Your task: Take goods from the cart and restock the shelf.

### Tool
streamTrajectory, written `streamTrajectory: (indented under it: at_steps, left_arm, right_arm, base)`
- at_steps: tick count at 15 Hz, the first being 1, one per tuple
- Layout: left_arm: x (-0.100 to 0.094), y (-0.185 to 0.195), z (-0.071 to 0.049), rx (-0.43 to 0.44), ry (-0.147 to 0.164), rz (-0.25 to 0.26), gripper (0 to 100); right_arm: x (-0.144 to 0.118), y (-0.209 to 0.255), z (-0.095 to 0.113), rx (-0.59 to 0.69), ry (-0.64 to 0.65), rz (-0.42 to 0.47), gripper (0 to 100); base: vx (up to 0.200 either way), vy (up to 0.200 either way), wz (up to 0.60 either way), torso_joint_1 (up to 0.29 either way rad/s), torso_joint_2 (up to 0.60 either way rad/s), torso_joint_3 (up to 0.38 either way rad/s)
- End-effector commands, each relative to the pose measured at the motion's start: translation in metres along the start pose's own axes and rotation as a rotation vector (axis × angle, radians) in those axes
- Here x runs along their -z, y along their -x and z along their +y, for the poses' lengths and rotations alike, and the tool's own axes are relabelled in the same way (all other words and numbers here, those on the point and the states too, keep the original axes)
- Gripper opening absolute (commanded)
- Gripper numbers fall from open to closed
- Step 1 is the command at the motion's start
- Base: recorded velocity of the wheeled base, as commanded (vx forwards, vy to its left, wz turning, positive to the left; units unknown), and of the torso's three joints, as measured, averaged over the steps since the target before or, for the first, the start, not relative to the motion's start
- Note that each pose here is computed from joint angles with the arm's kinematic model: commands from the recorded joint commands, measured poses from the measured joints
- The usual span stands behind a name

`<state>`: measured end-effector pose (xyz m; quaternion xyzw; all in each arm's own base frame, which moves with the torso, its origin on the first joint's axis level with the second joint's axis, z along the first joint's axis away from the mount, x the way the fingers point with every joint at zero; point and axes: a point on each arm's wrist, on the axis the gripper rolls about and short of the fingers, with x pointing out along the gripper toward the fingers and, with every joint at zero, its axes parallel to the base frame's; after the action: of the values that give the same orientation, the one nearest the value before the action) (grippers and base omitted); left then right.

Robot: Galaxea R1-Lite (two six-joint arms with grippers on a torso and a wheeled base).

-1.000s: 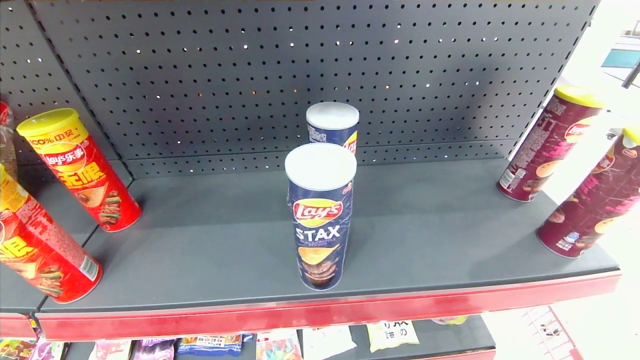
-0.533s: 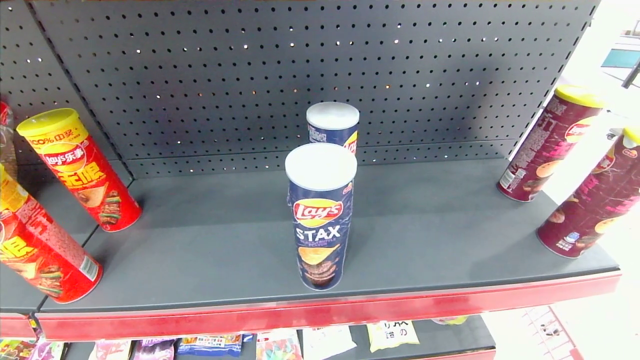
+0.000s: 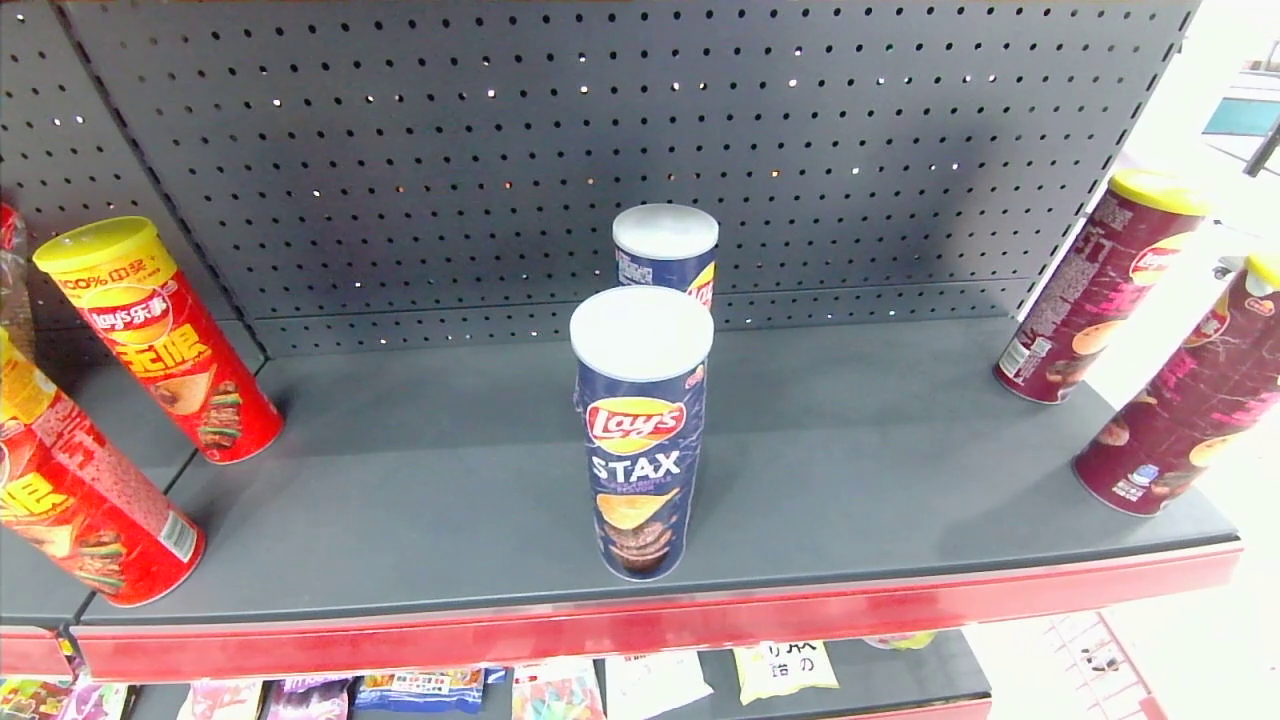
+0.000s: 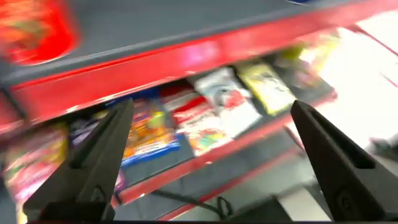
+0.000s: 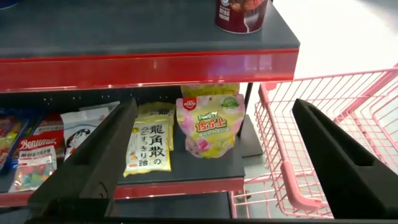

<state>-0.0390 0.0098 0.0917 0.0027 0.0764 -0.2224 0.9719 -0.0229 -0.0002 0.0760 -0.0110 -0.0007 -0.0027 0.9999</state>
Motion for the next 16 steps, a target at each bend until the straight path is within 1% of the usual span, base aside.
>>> streamTrajectory:
  at_steps: [1, 2, 3, 4, 5, 6, 7, 8, 9, 10, 11, 12, 13, 14, 16]
  left_arm:
    - [-0.004, -0.012, 0.005, -0.156, 0.041, 0.117, 100]
    - [-0.004, -0.013, 0.007, -0.259, 0.039, 0.122, 100]
    - [-0.003, -0.013, 0.008, -0.377, 0.043, 0.095, 100]
    - [-0.003, -0.013, 0.007, -0.482, 0.058, 0.075, 100]
    - [-0.002, -0.013, 0.004, -0.693, 0.120, 0.047, 100]
    - [-0.002, -0.013, 0.001, -0.829, 0.152, 0.041, 100]
    - [-0.002, -0.014, -0.002, -0.883, 0.165, 0.032, 100]
    - [-0.001, -0.015, -0.005, -0.766, 0.169, 0.006, 100]
    - [0.000, -0.019, -0.007, -0.613, 0.169, -0.011, 100]
    - [0.000, -0.020, -0.007, -0.557, 0.166, -0.022, 100]
    - [-0.001, -0.021, -0.009, -0.431, 0.142, -0.033, 100]
    - [-0.001, -0.021, -0.007, -0.364, 0.116, -0.013, 100]
    - [-0.002, -0.021, -0.006, -0.322, 0.101, 0.000, 100]
    - [-0.001, -0.021, -0.005, -0.283, 0.092, 0.001, 100]
    - [0.000, -0.018, -0.006, -0.296, 0.076, -0.027, 100]
  right_arm:
    - [0.000, 0.000, 0.000, -0.001, 0.001, 0.003, 100]
    - [0.001, 0.000, 0.000, -0.001, 0.001, 0.005, 100]
    - [0.000, 0.000, 0.000, -0.001, 0.001, 0.003, 100]
    - [0.000, 0.000, 0.000, -0.001, 0.001, 0.003, 100]
    - [0.001, 0.000, 0.000, -0.001, -0.005, 0.005, 100]
    - [0.001, 0.000, 0.000, -0.001, -0.013, 0.005, 100]
    - [0.001, 0.000, 0.000, -0.002, -0.014, 0.005, 100]
    - [0.001, 0.000, 0.000, -0.002, -0.014, 0.005, 100]
    - [0.001, 0.000, 0.000, -0.001, -0.016, 0.005, 100]
    - [0.001, 0.000, 0.000, -0.001, -0.016, 0.005, 100]
    - [0.001, 0.000, 0.000, -0.001, -0.016, 0.005, 100]
    - [0.001, 0.000, 0.000, -0.001, -0.014, 0.005, 100]
    - [0.001, 0.000, 0.000, -0.001, -0.016, 0.005, 100]
    - [0.001, 0.000, 0.000, -0.001, -0.016, 0.005, 100]
    - [0.001, 0.000, 0.000, -0.001, -0.016, 0.005, 100]
  base:
    - [0.000, 0.000, 0.00, 0.000, 0.00, 0.000]
    - [0.000, 0.000, 0.00, 0.000, 0.00, 0.000]
    - [0.000, 0.000, 0.00, 0.000, 0.00, 0.000]
    - [0.000, 0.000, 0.00, 0.000, 0.00, 0.000]
    - [0.000, 0.000, 0.00, 0.000, 0.00, 0.000]
    - [0.000, 0.000, 0.00, 0.000, 0.00, 0.000]
    - [0.000, 0.000, 0.00, 0.000, 0.00, 0.000]
    - [0.000, 0.000, 0.00, 0.000, 0.00, 0.000]
    - [0.000, 0.000, 0.00, 0.000, 0.00, 0.000]
    - [0.000, 0.000, 0.00, 0.000, 0.00, 0.000]
    - [0.000, 0.000, 0.00, 0.000, 0.00, 0.000]
    - [0.000, 0.000, 0.00, 0.000, 0.00, 0.000]
    - [0.000, 0.000, 0.00, 0.000, 0.00, 0.000]
    - [0.000, 0.000, 0.00, 0.000, 0.00, 0.000]
    - [0.000, 0.000, 0.00, 0.000, 0.00, 0.000]
